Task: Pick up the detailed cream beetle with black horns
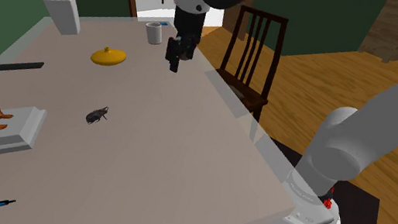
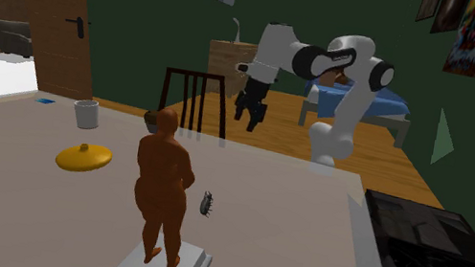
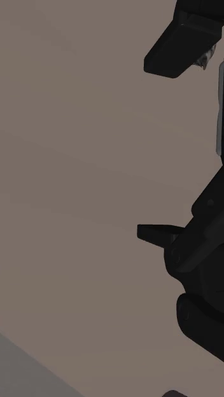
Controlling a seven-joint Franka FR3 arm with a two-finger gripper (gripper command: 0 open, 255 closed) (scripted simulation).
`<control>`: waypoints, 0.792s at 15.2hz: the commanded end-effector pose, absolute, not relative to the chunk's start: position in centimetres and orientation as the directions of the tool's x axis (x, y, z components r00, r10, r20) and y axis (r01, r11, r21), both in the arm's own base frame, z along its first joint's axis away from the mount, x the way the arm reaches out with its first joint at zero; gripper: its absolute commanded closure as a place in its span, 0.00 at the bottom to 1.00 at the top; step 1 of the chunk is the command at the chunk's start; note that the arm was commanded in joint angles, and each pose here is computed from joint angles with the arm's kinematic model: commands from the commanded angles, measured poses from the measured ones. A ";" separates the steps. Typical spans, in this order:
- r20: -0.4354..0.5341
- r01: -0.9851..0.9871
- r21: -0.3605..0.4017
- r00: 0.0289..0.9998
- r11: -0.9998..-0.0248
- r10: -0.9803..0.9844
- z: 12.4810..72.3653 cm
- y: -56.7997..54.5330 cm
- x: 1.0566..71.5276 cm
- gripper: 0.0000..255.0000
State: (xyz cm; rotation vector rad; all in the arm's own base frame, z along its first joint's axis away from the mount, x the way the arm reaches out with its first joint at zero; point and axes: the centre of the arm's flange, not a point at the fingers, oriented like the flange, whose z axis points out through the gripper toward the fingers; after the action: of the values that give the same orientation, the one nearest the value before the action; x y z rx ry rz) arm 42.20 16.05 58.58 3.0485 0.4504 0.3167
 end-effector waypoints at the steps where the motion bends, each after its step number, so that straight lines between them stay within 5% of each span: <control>1: 0.190 0.298 0.073 0.933 -0.952 0.306 57.8 18.1 43.7 0.00; 12: 0.160 0.384 0.075 0.906 -0.920 0.391 52.4 29.7 50.7 0.00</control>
State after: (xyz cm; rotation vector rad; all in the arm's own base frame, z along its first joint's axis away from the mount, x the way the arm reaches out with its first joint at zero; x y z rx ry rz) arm 50.05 28.65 52.67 3.0280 0.6041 0.2702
